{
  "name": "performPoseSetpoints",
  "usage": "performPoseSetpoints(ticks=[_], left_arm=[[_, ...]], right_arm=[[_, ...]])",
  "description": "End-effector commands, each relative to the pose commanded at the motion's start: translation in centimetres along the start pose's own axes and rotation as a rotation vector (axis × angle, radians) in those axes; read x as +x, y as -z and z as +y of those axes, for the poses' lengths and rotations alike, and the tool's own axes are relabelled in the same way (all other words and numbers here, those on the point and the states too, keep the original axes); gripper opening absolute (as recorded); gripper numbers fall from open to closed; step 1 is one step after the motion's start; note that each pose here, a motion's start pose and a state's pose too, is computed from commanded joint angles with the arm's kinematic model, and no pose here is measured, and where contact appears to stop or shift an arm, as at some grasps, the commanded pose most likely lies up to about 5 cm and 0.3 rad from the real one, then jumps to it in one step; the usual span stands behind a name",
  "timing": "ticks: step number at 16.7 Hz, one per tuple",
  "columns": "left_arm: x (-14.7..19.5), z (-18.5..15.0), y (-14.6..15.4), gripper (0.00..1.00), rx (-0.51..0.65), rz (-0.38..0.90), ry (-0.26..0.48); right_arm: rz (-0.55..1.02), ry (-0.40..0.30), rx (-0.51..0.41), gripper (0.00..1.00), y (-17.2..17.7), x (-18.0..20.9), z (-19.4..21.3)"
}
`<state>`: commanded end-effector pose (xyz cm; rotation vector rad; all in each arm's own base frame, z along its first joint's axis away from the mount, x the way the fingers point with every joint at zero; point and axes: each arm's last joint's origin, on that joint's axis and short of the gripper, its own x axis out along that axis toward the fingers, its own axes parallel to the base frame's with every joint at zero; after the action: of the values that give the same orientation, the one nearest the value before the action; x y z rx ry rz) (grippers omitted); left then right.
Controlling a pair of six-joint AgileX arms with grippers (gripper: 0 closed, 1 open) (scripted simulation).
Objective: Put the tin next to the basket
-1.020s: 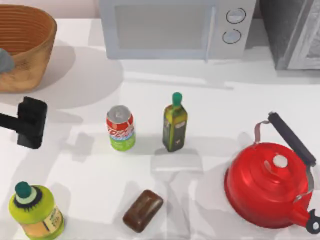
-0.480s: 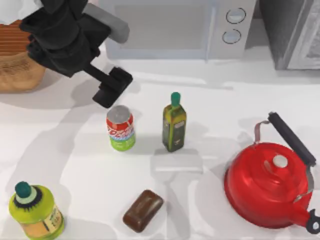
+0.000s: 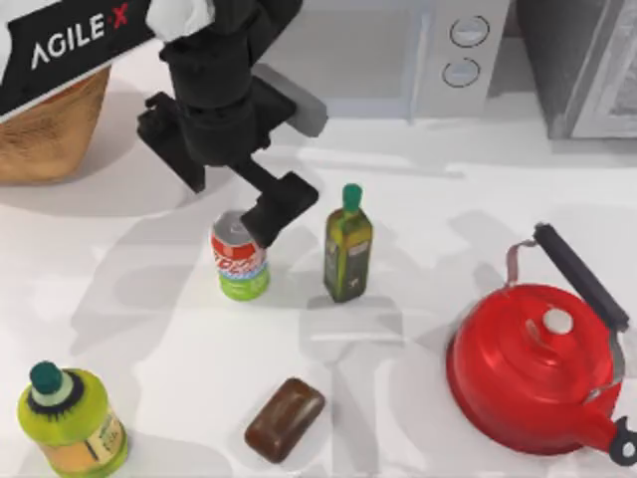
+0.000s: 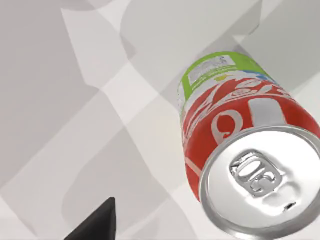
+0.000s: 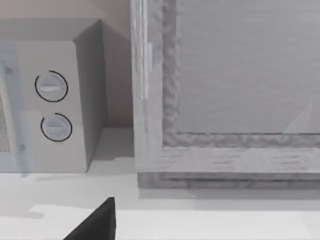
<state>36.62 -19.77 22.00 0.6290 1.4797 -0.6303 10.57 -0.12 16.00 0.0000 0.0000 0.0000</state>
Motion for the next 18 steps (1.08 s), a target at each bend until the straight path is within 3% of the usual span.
performPoseSetpoints(ticks=[5, 12, 16, 18], left_arm=[[0.1, 0.2, 0.1, 1.00, -0.004, 0.000, 0.000], [5.6, 0.0, 0.0, 1.00, 0.000, -0.002, -0.001], [6.0, 0.0, 0.0, 1.00, 0.000, 0.000, 0.000], [6.0, 0.0, 0.0, 0.85, 0.000, 0.000, 0.000]], right_arm=[[0.000, 0.000, 0.000, 1.00, 0.0, 0.0, 0.0], [0.000, 0.000, 0.000, 1.00, 0.0, 0.0, 0.0], [0.000, 0.000, 0.000, 1.00, 0.0, 0.0, 0.0], [0.000, 0.000, 0.000, 1.00, 0.0, 0.0, 0.0]])
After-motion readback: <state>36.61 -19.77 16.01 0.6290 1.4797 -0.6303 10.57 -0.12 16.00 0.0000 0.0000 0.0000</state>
